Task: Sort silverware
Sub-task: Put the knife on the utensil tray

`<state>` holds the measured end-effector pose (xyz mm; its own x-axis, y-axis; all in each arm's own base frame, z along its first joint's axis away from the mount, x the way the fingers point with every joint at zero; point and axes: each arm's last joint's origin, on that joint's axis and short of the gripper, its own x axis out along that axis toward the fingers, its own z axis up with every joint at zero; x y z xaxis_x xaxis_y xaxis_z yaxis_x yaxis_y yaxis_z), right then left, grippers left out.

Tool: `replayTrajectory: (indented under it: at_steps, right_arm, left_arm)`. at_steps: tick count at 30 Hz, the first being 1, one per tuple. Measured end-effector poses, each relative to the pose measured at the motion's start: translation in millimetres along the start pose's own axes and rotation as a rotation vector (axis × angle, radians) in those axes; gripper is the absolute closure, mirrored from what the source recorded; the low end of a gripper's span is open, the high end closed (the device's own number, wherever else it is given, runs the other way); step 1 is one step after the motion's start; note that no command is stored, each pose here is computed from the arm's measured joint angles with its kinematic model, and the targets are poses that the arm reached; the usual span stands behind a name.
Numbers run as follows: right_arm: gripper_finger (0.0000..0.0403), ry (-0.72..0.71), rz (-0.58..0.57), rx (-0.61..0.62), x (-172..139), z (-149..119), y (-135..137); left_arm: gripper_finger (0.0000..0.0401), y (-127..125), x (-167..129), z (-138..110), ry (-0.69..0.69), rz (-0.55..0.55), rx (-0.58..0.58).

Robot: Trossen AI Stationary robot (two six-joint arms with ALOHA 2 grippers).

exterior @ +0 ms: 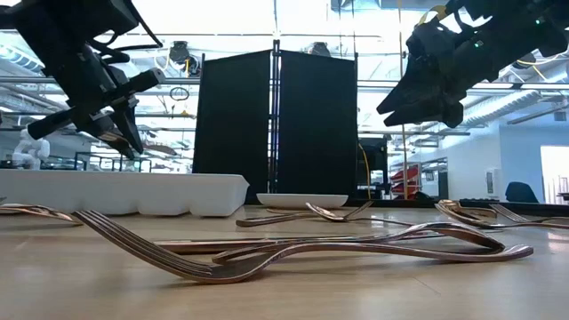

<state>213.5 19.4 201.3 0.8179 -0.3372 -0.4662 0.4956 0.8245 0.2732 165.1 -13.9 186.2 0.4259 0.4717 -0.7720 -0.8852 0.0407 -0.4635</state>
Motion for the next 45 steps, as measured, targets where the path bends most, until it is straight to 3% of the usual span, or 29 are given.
replayTrajectory:
  at_steps: [5,20,39,45]
  right_arm:
    - [0.022,0.0,0.0,-0.003,0,0,0]
    - [0.022,0.006,-0.004,-0.013,0,-1,0]
    - [0.022,0.005,-0.004,-0.002,0,0,0]
    - [0.022,0.006,-0.003,-0.001,0,-1,0]
  left_arm:
    - [0.0357,0,-1,-6,0.007,-0.002,-0.053]
    - [0.0356,1,0,-5,-0.023,0.003,-0.049]
    - [0.0356,1,17,-19,0.034,0.106,0.006]
    - [0.034,-1,20,-20,0.032,0.109,0.001]
